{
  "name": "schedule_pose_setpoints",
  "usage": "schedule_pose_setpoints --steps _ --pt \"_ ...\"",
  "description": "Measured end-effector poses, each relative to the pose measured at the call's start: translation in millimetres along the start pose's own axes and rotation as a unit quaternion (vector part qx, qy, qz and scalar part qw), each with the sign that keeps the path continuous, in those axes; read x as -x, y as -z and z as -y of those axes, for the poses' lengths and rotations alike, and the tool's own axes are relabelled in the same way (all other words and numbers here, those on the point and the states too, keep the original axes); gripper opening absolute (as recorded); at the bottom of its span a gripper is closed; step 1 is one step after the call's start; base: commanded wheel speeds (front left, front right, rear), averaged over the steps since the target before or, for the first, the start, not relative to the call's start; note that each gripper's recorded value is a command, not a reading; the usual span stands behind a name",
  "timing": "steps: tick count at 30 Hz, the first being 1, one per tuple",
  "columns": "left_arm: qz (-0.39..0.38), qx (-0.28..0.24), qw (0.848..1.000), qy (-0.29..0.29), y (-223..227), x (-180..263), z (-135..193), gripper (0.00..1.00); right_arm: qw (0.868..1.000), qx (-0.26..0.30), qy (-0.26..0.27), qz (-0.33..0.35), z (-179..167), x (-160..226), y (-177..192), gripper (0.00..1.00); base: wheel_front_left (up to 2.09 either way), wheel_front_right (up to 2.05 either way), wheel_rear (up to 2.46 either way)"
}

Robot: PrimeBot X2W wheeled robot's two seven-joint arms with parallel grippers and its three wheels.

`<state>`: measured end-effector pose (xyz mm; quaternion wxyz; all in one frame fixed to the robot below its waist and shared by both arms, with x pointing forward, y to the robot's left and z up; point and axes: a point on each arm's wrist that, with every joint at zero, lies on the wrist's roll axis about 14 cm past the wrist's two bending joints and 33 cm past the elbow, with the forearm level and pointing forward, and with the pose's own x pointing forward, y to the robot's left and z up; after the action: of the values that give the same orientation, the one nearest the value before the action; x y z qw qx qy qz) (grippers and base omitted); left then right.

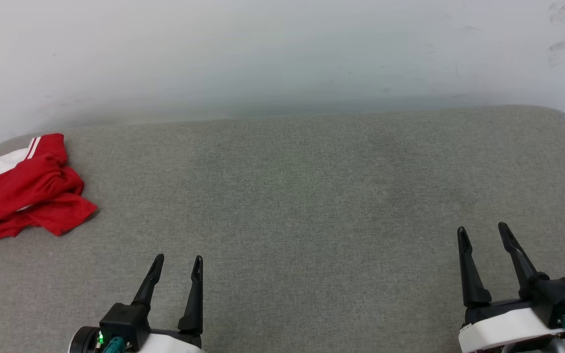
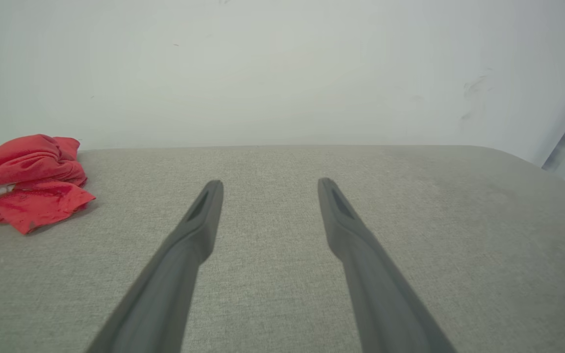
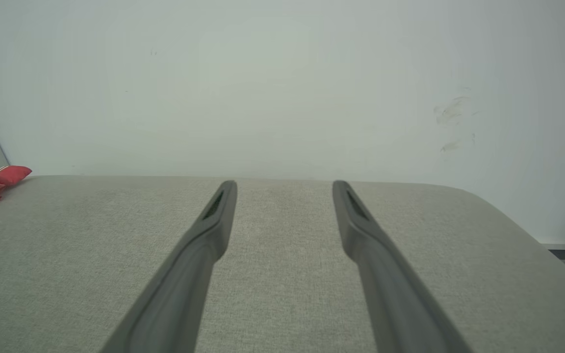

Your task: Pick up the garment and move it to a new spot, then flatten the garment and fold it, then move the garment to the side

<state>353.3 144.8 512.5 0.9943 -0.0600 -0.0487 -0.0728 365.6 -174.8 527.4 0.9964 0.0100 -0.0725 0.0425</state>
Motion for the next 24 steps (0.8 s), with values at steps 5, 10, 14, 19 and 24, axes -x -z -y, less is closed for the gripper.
schedule_pose_setpoints --steps 5,10,14,19,24 --pt "-0.002 -0.005 1.000 0.002 1 1 1 1.00 1.000 0.011 -0.010 -0.002 -5 0 2 1.00 0.00 0.00 0.00" --pt "-0.001 -0.001 1.000 -0.004 1 3 -2 1.00 1.000 0.009 -0.012 -0.004 -7 -1 3 1.00 0.00 0.00 0.00" --pt "0.003 -0.002 1.000 -0.015 -2 6 -8 1.00 1.000 0.004 -0.020 -0.004 -13 -3 4 1.00 0.00 0.00 0.00" --pt "0.012 -0.011 0.999 -0.042 -9 13 -23 1.00 0.999 -0.009 -0.044 -0.004 -29 -10 6 1.00 0.00 0.00 0.00" --pt "0.019 -0.017 0.996 -0.081 -15 28 -43 1.00 0.996 -0.017 -0.087 -0.010 -58 -16 10 1.00 0.00 0.00 0.00"
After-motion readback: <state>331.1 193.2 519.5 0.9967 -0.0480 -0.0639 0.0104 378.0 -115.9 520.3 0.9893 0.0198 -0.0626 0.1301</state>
